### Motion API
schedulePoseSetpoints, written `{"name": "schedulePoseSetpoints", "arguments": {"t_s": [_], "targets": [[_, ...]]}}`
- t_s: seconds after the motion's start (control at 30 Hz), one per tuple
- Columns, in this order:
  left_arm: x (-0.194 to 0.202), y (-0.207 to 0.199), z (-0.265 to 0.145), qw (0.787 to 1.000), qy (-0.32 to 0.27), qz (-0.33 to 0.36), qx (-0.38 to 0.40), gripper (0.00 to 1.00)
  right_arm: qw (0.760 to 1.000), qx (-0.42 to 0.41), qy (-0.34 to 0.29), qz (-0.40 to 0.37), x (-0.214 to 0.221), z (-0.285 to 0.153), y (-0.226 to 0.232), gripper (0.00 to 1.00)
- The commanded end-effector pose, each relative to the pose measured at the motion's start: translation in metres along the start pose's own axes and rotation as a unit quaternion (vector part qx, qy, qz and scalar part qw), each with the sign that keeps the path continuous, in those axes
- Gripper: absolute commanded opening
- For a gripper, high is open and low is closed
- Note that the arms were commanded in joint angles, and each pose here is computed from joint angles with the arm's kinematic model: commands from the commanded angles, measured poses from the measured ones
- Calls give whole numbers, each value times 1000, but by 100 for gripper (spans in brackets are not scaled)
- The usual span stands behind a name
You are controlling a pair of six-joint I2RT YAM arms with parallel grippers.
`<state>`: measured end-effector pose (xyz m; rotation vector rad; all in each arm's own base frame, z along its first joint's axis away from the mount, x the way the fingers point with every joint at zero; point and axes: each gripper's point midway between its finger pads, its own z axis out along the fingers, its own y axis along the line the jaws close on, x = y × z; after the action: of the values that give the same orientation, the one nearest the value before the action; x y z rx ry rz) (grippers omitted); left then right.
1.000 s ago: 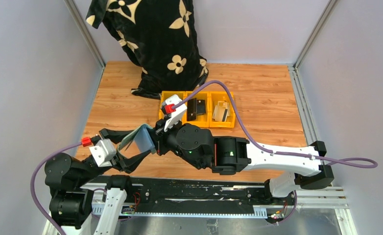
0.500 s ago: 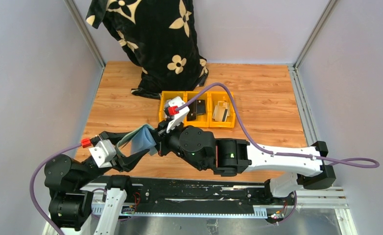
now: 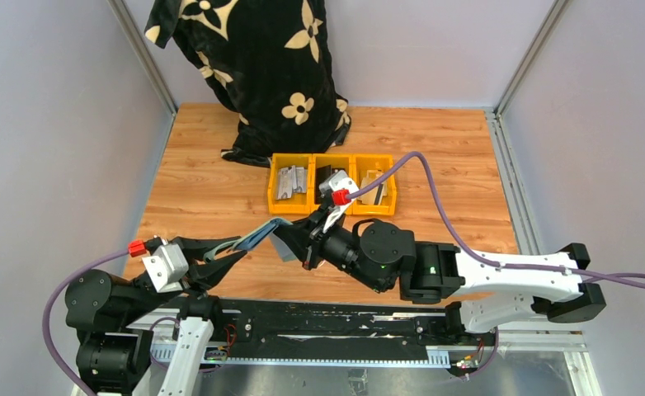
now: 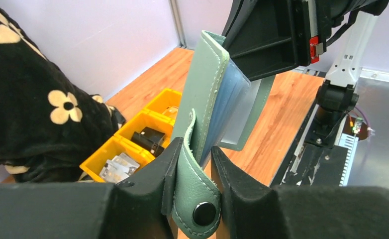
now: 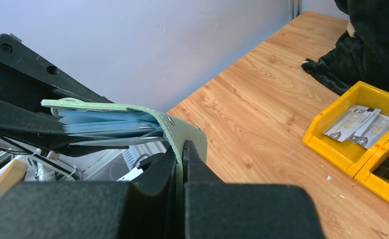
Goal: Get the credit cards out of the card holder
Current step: Remove the credit card from the card holder.
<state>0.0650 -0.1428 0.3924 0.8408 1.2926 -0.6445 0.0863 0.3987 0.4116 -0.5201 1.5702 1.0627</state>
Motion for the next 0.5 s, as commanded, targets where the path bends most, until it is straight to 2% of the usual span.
{"name": "schedulePoseSetpoints", "arguments": {"t_s": [0.0, 0.17, 0.47], "targets": [[-10, -3, 0, 1000, -8, -12, 4, 29, 1000, -17, -14, 0, -8, -8, 5, 0], [-10, -1, 1, 1000, -7, -14, 1, 25, 999, -40, -14, 1, -10, -9, 13, 0], [-16, -3, 1, 999, -10, -34, 4, 27, 995, -95, -2, -26, -5, -14, 30, 0]]}}
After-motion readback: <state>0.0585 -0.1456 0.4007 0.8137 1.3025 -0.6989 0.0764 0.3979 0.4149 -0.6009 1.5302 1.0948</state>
